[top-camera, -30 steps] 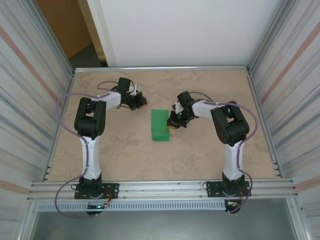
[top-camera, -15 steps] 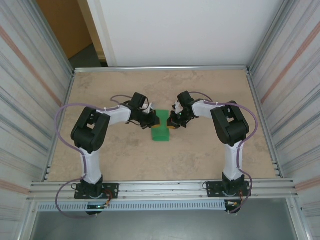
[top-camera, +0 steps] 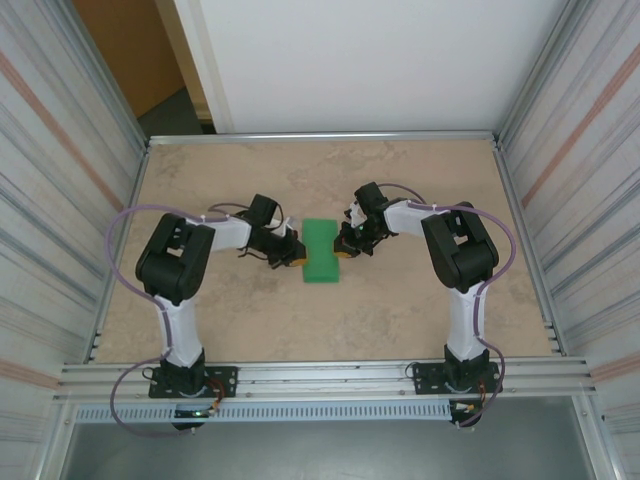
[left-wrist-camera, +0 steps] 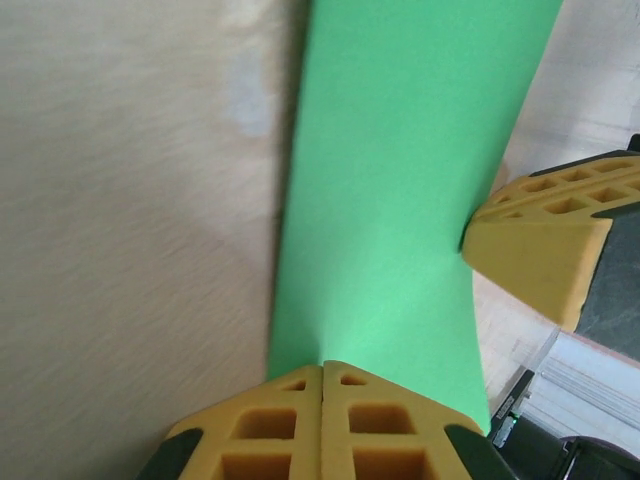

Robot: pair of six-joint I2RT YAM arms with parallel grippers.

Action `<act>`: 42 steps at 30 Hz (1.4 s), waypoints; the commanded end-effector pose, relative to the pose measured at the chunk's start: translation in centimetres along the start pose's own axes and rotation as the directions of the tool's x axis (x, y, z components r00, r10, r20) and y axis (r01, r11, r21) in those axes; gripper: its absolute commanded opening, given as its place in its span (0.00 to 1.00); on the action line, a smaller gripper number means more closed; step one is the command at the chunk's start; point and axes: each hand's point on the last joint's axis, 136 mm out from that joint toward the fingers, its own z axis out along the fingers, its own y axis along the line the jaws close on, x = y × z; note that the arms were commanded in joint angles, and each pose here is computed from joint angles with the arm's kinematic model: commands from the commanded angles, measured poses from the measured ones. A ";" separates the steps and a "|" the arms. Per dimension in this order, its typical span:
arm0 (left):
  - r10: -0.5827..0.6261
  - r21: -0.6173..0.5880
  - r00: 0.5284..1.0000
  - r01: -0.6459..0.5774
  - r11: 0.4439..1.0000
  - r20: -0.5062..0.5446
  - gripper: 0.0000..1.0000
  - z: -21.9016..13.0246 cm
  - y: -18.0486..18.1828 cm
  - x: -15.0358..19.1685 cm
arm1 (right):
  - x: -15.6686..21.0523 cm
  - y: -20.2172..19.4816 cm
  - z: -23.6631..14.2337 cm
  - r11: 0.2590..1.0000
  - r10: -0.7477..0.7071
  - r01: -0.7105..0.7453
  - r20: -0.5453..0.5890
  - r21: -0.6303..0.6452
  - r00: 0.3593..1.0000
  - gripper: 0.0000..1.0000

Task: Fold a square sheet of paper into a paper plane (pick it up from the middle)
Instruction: First fold the square sheet of paper in half at the center of the table.

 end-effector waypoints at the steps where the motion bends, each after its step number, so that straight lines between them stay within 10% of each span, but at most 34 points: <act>1: -0.068 -0.107 0.998 0.067 0.992 0.000 0.00 -2.1 3.5 1.4 | 8.0 -15.9 2.6 0.835 0.251 -0.145 -0.132 0.531 0.959 0.01; 12: 0.070 0.025 0.997 -0.071 0.997 0.025 0.00 -1.6 -4.2 1.4 | 8.2 -15.9 2.7 0.836 0.261 -0.159 -0.126 0.525 0.957 0.01; 29: -0.051 -0.137 0.998 0.047 0.990 -0.030 0.00 -1.5 4.3 6.3 | 8.2 -16.0 2.6 0.830 0.255 -0.155 -0.116 0.536 0.960 0.00; 42: 0.086 -0.017 0.996 -0.086 0.996 -0.029 0.00 0.5 -3.2 4.7 | 8.2 -16.2 2.7 0.829 0.255 -0.154 -0.117 0.538 0.960 0.00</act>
